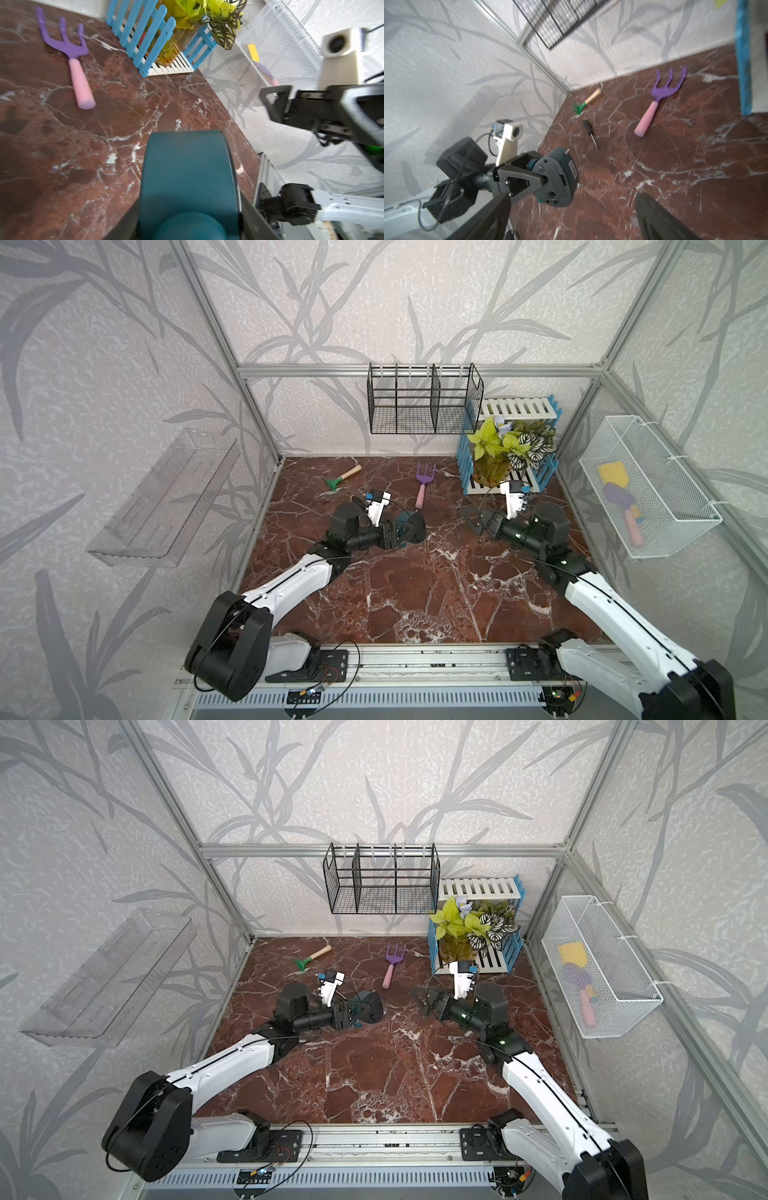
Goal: Remove the battery from the alarm
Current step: Pick up the alarm from the center of the board, then remove the cover from the alarm.
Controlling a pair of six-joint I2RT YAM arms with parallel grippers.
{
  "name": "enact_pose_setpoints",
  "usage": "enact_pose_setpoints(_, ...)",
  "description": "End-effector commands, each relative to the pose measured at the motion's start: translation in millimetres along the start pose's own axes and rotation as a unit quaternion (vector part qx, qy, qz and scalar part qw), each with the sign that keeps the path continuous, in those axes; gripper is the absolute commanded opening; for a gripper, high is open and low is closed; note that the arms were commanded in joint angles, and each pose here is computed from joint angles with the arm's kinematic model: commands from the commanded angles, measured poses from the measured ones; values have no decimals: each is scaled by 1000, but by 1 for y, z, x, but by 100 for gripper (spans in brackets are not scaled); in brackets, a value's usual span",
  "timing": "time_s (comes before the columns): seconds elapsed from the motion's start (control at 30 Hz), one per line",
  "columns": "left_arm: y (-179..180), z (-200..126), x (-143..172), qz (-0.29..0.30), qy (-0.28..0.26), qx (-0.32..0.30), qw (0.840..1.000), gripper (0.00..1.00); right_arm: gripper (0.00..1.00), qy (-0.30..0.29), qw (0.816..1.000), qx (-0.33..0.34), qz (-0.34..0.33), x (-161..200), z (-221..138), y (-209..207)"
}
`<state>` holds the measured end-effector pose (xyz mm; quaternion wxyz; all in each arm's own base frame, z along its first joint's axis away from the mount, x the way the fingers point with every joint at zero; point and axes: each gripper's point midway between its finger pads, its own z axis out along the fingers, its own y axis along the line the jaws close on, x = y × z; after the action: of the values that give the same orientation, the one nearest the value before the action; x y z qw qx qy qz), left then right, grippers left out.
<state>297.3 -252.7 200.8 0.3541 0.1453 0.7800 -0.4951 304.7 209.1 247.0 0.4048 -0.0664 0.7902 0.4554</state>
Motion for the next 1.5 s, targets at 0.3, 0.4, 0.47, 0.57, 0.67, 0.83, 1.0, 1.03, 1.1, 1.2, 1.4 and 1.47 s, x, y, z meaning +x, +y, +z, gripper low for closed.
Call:
enact_pose_setpoints(0.3, -27, 4, -8, -34, 10, 83, 996, 20, 58, 143, 988, -40, -38, 43, 46, 23)
enact_pose_setpoints(0.4, -28, 4, -10, -37, 5, 88, 995, 20, 48, 154, 987, -24, -37, 48, 46, 16)
enact_pose_setpoints(0.47, -29, 4, -11, -39, 3, 91, 995, 19, 43, 161, 986, -16, -36, 51, 47, 12)
enact_pose_setpoints(0.57, -31, 5, -13, -40, 3, 97, 995, 19, 40, 172, 984, -12, -36, 55, 48, 9)
enact_pose_setpoints(0.67, -34, 5, -13, -42, 6, 105, 994, 19, 40, 176, 983, -14, -42, 56, 49, 11)
enact_pose_setpoints(0.83, -34, 6, -10, -42, 16, 109, 993, 18, 40, 171, 984, -27, -40, 53, 50, 17)
enact_pose_setpoints(1.0, -32, 7, -6, -45, 23, 105, 993, 18, 40, 159, 985, -43, -47, 49, 49, 23)
enact_pose_setpoints(1.03, -33, 7, -6, -45, 24, 107, 993, 18, 40, 161, 985, -39, -46, 50, 50, 22)
enact_pose_setpoints(1.1, -34, 7, -7, -44, 25, 109, 993, 18, 40, 168, 984, -37, -43, 52, 52, 20)
enact_pose_setpoints(1.2, -36, 7, -7, -43, 29, 115, 992, 18, 38, 174, 984, -17, -44, 54, 55, 13)
enact_pose_setpoints(1.4, -45, 6, -13, -41, 25, 131, 990, 17, 30, 218, 968, 74, -105, 68, 57, -4)
enact_pose_setpoints(1.47, -49, 6, -18, -38, 22, 136, 990, 17, 28, 237, 958, 110, -113, 77, 58, -14)
